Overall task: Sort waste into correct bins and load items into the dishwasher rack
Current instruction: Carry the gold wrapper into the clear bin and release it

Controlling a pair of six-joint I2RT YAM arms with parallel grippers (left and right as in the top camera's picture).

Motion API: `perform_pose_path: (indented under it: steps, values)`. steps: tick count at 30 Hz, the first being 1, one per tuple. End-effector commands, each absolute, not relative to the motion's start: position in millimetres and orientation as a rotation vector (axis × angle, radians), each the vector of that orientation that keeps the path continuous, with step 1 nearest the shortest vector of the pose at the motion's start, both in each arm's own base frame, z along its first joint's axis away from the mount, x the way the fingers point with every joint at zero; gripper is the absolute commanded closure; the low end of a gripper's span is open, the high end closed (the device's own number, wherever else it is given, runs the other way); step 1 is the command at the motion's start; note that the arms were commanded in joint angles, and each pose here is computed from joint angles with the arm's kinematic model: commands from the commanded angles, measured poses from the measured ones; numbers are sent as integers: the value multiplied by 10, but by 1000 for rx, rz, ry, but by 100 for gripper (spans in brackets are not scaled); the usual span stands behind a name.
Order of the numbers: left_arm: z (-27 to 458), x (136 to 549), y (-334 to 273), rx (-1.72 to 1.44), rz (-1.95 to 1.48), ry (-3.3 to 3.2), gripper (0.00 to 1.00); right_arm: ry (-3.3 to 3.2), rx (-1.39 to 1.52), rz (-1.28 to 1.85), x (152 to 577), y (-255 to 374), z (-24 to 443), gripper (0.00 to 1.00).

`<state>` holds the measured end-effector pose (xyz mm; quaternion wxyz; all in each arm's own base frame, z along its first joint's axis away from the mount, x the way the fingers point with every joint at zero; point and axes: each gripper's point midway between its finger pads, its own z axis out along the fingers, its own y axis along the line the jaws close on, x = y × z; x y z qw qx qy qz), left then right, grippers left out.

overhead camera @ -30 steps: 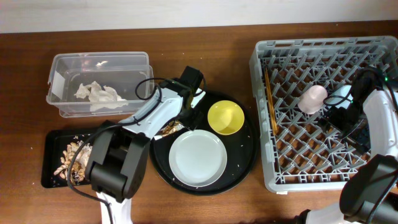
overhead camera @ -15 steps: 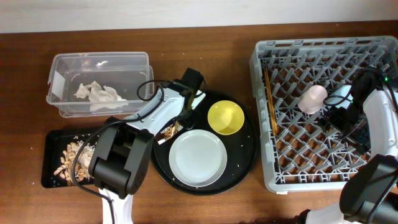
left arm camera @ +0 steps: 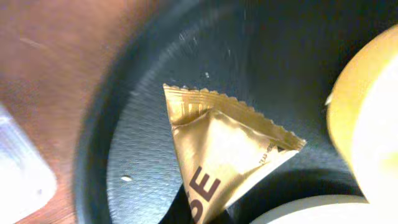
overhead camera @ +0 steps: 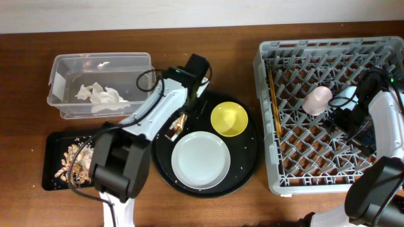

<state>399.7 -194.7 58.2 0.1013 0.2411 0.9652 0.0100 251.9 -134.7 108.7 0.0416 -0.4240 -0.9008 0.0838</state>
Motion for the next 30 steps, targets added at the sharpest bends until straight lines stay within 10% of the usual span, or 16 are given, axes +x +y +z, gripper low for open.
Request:
perform_pose_path:
  steps: [1, 13, 15, 16, 30]
  values:
    - [1373, 4306, -1775, 495, -8, 2686, 99, -2747, -1311, 263, 2513, -1373, 1079, 2]
    - [1801, 5067, 702, -912, -16, 2297, 92, -2747, -1311, 263, 2513, -1373, 1079, 2]
    - [1775, 5078, 762, -926, -22, 2293, 14, -2747, -1311, 263, 2513, -1373, 1079, 2]
    - [1760, 5072, 748, -925, -35, 2303, 1, -2747, -1311, 263, 2512, -1373, 1078, 2]
    - [3194, 4268, 1113, -962, -45, 2041, 1, -2747, -1311, 263, 2513, -1373, 1079, 2]
